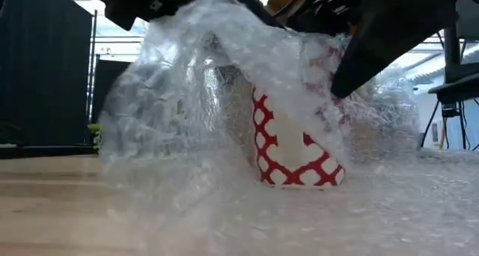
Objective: Wrap mug
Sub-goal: Wrap the red mug with the bubble wrap
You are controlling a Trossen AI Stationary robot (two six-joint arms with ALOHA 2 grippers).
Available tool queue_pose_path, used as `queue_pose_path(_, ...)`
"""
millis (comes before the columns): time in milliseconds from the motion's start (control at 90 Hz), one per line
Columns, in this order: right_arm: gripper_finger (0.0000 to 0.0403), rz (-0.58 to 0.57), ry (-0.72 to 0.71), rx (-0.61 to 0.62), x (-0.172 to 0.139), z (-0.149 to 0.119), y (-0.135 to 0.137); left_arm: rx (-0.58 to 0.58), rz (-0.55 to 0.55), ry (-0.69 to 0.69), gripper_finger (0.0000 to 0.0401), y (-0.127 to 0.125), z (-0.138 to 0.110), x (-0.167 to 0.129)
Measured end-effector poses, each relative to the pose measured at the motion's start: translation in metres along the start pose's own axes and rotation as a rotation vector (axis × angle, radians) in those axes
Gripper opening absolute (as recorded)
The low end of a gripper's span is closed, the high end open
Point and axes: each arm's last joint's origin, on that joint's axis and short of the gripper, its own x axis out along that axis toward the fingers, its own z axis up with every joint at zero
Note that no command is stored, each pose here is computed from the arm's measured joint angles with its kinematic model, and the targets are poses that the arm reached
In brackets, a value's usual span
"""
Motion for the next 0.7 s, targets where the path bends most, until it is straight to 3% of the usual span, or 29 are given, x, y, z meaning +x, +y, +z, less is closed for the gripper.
queue_pose_path(489, 0.0224, 0.002, -0.031, 0.036, -0.077, 0.013, -0.005, -0.001, 0.008, 0.002, 0.0141, 0.000, -0.001, 0.000)
queue_pose_path(700, 0.0224, -0.080, -0.065, 0.021, -0.073, 0.017, -0.011, -0.002, 0.008, 0.003, 0.0141, 0.000, -0.002, 0.000)
